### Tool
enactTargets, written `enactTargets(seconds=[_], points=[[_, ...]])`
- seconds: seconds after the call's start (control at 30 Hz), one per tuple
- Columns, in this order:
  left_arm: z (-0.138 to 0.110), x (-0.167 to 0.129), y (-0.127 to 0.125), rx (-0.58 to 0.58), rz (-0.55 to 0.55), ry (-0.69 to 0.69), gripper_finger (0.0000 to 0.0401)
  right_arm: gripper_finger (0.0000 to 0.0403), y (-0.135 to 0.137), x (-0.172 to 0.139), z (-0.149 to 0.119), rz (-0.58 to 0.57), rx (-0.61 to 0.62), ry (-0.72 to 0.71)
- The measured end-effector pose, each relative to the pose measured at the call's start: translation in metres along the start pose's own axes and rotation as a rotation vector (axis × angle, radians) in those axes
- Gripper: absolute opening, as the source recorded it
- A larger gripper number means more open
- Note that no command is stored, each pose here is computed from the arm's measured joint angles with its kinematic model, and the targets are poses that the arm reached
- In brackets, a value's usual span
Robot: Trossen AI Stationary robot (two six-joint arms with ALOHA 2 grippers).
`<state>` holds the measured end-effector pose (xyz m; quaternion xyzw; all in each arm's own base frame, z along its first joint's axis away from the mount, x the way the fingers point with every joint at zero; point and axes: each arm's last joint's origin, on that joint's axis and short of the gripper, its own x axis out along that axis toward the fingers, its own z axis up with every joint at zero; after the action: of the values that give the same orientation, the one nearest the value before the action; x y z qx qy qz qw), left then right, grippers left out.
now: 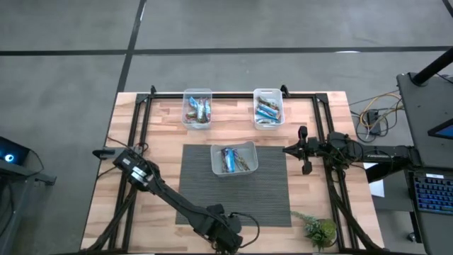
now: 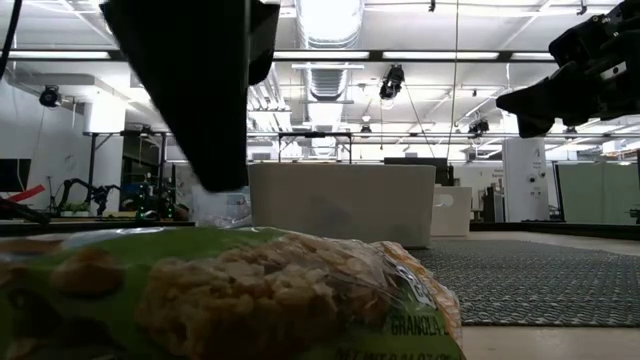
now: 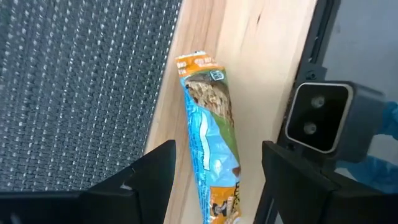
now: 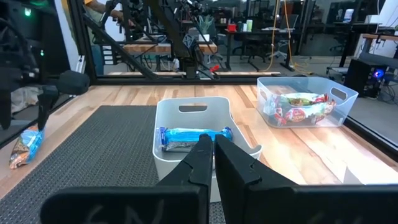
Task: Pick and place Granola Bars by type
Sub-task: Put the yellow granola bar into the white bin
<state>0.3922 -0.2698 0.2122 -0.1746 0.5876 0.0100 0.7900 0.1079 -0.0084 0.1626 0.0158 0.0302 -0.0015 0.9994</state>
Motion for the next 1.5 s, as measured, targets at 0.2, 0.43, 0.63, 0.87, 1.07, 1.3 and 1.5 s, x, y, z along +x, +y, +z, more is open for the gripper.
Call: enactTargets(seconds=[0.2, 0.43, 0.63, 0.87, 1.07, 1.3, 1.5], points=[[-0.003, 0.014, 0.000, 0.005, 0.022, 0.018, 0.0219, 0.0009, 0.000, 0.000, 0.000, 0.000, 0.000, 0.000], [-0.007, 0.026, 0.000, 0.003, 0.040, 0.037, 0.0219, 0.0009, 0.000, 0.000, 0.000, 0.000, 0.000, 0.000], [-0.008, 0.034, 0.001, 0.004, 0.053, 0.049, 0.0219, 0.0009, 0.000, 0.000, 0.000, 0.000, 0.000, 0.000], [-0.010, 0.042, 0.002, 0.005, 0.067, 0.060, 0.0219, 0.0009, 0.000, 0.000, 0.000, 0.000, 0.000, 0.000], [-0.010, 0.042, 0.002, 0.006, 0.067, 0.061, 0.0218, 0.0009, 0.000, 0.000, 0.000, 0.000, 0.000, 0.000], [-0.010, 0.042, 0.003, 0.004, 0.072, 0.065, 0.0180, 0.0009, 0.000, 0.000, 0.000, 0.000, 0.000, 0.000], [-0.010, 0.042, 0.004, 0.003, 0.079, 0.072, 0.0125, 0.0009, 0.000, 0.000, 0.000, 0.000, 0.000, 0.000]])
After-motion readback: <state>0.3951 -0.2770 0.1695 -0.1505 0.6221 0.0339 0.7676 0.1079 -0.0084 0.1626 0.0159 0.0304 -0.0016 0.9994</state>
